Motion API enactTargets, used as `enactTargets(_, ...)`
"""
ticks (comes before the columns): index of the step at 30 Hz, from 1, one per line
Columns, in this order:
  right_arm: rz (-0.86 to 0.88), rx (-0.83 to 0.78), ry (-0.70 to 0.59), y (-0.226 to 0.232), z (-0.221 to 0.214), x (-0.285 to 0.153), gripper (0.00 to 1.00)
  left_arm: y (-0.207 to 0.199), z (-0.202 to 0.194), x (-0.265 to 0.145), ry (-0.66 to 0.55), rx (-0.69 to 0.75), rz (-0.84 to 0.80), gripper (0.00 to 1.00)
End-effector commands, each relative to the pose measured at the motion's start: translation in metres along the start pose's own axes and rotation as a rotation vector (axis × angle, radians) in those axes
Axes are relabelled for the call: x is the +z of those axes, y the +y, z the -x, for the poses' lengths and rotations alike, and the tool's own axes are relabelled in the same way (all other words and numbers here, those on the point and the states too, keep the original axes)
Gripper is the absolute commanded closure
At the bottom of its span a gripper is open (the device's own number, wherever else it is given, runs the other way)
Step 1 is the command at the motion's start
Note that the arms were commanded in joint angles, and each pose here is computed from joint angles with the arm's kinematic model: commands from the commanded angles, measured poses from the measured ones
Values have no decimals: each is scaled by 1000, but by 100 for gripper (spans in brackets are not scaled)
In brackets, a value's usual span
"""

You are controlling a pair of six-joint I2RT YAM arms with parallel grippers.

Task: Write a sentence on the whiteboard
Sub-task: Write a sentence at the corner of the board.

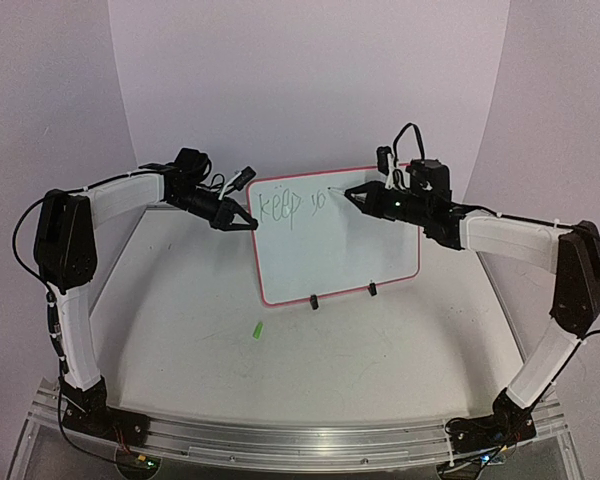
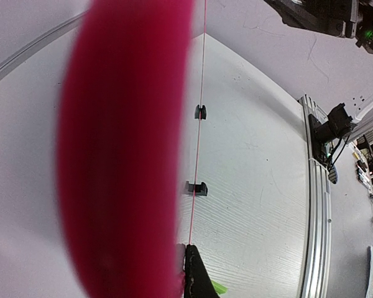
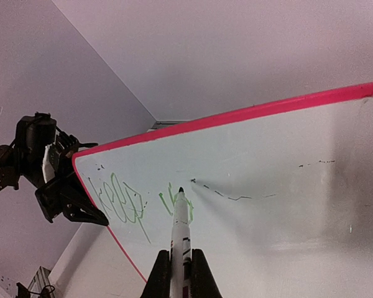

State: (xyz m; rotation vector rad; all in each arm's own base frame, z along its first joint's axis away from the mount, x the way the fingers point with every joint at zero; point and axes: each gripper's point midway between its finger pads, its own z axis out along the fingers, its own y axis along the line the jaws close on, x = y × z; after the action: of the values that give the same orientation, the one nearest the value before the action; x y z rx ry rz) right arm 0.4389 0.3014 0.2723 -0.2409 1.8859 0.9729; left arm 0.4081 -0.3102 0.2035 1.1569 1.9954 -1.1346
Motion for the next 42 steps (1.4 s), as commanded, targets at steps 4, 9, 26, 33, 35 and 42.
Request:
enactTargets(4,8,-23,-67,6,24,-1,100,-2,0,0,28,60,46,100)
enactTargets(9,3,-17,-53,2,20,6,100,-3,0,0,28,60,44,100)
enactTargets(26,-72,10,8,-20,-8,6,100,-2,0,0,29,61,46,100)
enactTargets(33,-93,23,26,-26,-19,1,100,-3,1,-1,27,62,46,100)
enactTargets(35,-100,16,18,-26,-16,-1,100,-3,1,0,27,62,45,100)
enactTargets(42,-114,-17,-30,-20,6,-4,100,-4,1,0,26,64,44,100)
